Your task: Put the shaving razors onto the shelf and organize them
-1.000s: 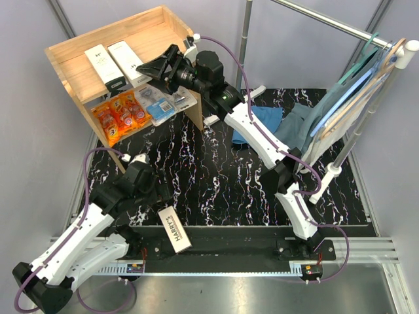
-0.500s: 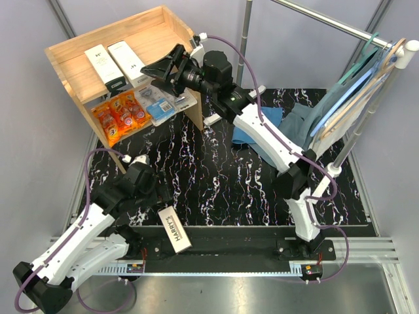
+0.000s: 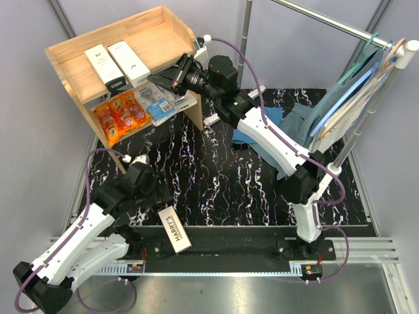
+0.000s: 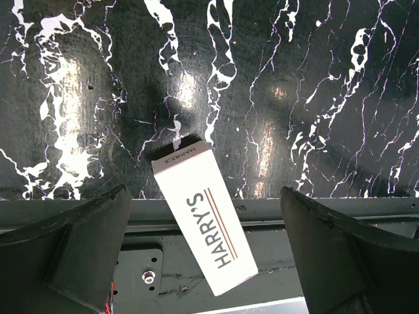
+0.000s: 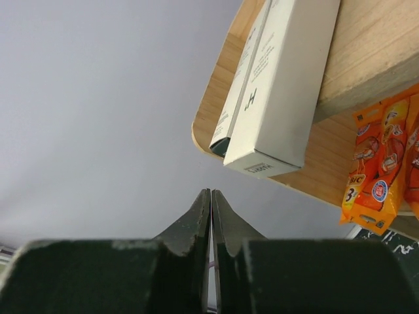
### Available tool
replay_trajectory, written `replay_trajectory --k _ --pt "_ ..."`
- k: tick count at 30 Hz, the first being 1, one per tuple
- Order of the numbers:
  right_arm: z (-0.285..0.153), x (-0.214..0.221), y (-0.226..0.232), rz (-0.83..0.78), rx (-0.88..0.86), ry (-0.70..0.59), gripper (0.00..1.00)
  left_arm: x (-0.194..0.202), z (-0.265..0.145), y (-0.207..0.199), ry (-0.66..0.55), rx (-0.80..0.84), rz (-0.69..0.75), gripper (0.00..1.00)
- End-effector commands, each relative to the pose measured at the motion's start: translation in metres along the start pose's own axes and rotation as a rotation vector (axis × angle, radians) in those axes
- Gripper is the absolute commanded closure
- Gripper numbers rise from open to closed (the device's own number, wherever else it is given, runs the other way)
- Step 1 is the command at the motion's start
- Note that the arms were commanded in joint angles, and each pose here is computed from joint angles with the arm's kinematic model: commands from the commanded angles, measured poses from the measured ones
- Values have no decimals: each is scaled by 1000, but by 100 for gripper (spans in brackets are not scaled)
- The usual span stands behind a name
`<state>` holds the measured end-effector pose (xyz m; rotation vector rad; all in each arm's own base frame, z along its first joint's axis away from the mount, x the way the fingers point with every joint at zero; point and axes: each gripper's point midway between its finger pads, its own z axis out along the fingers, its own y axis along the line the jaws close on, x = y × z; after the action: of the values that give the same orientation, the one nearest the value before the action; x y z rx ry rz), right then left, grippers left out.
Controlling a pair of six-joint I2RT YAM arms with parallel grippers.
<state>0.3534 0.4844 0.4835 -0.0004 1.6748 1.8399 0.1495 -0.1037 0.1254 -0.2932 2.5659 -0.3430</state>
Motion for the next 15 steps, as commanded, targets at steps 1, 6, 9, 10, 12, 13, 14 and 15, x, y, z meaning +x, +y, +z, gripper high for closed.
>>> replay_trajectory --k 1,6,9,10,12,13,14,15 --pt "8 -2 26 -20 -99 -3 91 -3 -1 -7 -17 38 -9 1" --pt "22 -1 16 -6 -91 3 91 -3 -1 -7 -21 40 -10 1" --pt "30 0 8 7 -88 8 91 -4 -1 -7 -22 40 -11 1" --pt "31 0 7 8 -87 7 91 -4 -1 -8 -24 41 -11 1" --pt "34 1 3 13 -87 5 91 -3 -1 -7 -21 40 -10 1" --pt "35 0 3 13 -87 1 91 -3 -1 -7 -21 40 -8 1" --pt "36 -1 2 15 -86 -2 91 -3 -1 -7 -20 41 -8 1" --pt "37 -3 4 13 -94 -10 91 -3 -1 -7 -20 40 -9 1"
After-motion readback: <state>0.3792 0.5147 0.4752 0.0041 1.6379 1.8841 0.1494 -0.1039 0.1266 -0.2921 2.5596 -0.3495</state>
